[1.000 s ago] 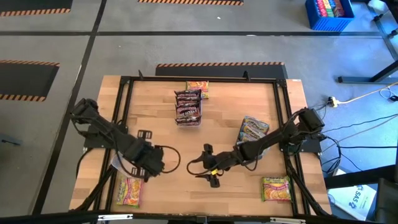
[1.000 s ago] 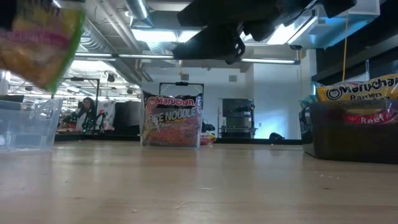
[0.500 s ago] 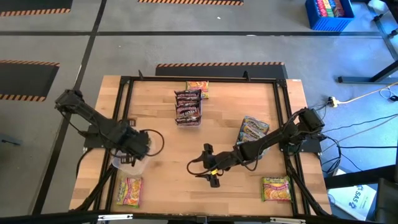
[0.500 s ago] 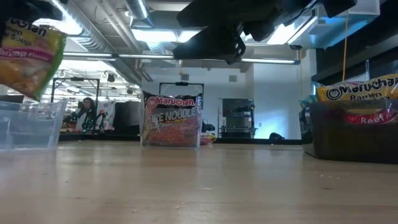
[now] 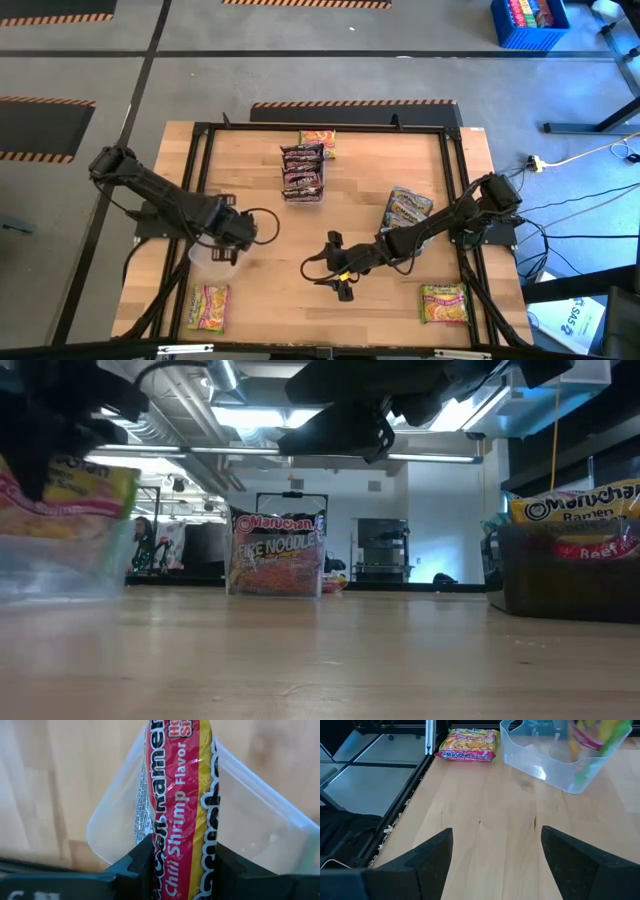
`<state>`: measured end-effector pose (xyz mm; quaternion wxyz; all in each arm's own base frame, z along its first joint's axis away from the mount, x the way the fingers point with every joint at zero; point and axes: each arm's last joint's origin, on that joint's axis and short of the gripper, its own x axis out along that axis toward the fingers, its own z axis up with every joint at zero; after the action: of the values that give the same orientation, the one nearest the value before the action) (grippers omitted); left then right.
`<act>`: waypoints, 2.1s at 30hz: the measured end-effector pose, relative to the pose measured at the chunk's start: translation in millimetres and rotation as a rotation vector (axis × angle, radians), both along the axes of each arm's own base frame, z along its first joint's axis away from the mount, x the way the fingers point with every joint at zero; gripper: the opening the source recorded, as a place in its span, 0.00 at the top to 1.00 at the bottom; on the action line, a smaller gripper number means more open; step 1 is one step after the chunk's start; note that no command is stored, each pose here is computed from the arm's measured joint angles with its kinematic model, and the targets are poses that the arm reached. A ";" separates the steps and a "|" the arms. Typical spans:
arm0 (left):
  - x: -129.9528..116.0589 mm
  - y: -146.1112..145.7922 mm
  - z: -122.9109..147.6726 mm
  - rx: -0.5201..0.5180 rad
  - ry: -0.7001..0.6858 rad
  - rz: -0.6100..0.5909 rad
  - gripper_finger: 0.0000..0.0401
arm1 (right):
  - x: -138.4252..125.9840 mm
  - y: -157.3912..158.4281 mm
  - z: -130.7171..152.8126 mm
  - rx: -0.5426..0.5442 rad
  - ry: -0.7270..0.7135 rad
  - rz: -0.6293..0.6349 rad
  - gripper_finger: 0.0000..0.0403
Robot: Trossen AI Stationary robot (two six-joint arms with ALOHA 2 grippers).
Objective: Sort Maruchan noodles
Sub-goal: Put the green noodle pack into the left transparent bin
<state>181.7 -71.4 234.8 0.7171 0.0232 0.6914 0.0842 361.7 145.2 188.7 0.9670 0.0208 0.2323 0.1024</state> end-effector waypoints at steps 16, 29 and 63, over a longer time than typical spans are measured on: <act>-15.8 40.0 -45.4 0.127 0.082 0.401 0.70 | -0.9 -0.1 -2.1 -0.006 0.019 0.003 0.30; -10.1 43.8 -31.7 0.055 0.108 0.449 0.70 | -0.9 -0.1 -2.1 -0.006 0.019 0.003 0.30; -2.3 65.0 -40.2 0.191 0.105 -0.003 0.67 | 4.5 2.8 -25.5 -0.005 0.064 0.024 0.30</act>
<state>179.4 -6.4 194.6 0.6747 0.0969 0.7168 0.1473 366.1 148.0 163.2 0.9579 0.0187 0.2634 0.1127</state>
